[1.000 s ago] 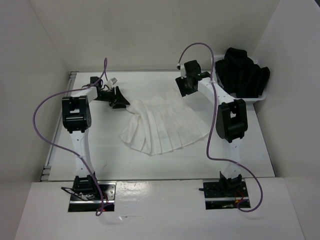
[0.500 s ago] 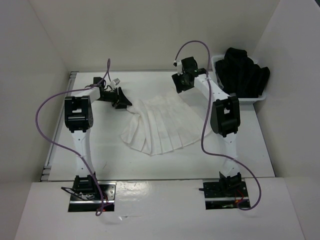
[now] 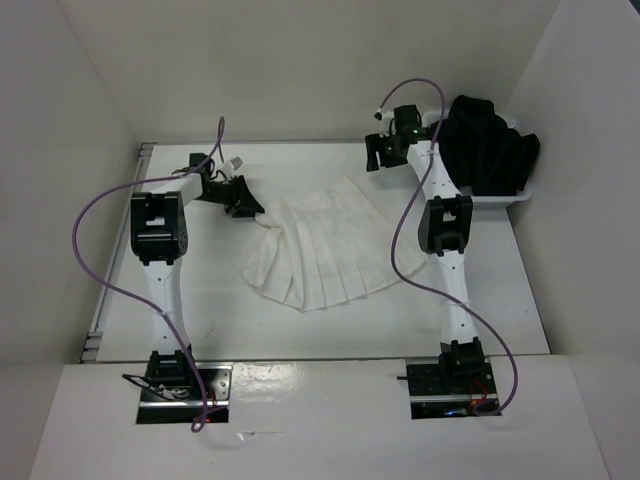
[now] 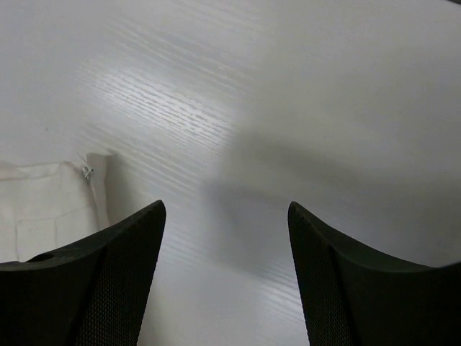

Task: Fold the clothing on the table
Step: Flatten the skirt out

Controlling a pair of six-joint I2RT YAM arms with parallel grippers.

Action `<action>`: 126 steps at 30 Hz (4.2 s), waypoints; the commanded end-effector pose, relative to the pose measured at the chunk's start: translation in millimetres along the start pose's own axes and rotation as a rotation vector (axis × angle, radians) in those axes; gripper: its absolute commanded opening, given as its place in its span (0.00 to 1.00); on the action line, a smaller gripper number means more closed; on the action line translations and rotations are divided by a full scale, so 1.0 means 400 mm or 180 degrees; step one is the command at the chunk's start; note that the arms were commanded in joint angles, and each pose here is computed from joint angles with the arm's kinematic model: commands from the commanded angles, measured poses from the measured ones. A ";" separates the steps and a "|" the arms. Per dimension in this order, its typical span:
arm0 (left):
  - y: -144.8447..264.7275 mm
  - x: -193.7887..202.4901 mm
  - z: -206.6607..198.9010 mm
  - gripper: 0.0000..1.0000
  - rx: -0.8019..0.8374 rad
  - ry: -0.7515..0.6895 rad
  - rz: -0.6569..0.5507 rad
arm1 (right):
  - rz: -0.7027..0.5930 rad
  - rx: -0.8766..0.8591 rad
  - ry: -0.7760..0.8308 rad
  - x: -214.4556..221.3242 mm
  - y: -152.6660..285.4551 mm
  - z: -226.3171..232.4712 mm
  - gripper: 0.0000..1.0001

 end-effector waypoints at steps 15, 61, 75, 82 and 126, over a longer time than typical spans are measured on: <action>-0.034 0.027 0.027 0.41 -0.0715 -0.0356 0.0370 | 0.0320 -0.0895 0.0212 0.021 0.010 0.151 0.75; -0.074 0.035 0.019 0.00 -0.0675 -0.0515 0.0565 | 0.0568 -0.0946 0.0420 0.080 -0.042 0.208 0.00; 0.167 -0.219 -0.409 0.00 -0.0977 -0.2175 -0.0380 | -0.0715 -0.0568 0.0951 -0.142 0.451 0.428 0.00; 0.289 -0.207 -0.543 0.00 -0.1046 -0.2615 -0.0629 | -0.1003 -0.0206 0.1032 -0.130 0.639 0.419 0.00; 0.448 -0.104 -0.839 0.00 -0.1469 -0.3337 -0.1311 | -0.1666 -0.0145 0.1141 -0.141 0.843 0.436 0.00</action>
Point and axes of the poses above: each gripper's point midway between its finger pads, its own y axis back along the fingers, its own z axis along the line the jaws close on, x = y × z, the point moved 10 cm from there along y, back along the fingers, and after that the axes turned 11 degrees about -y, right-handed, at the moved point
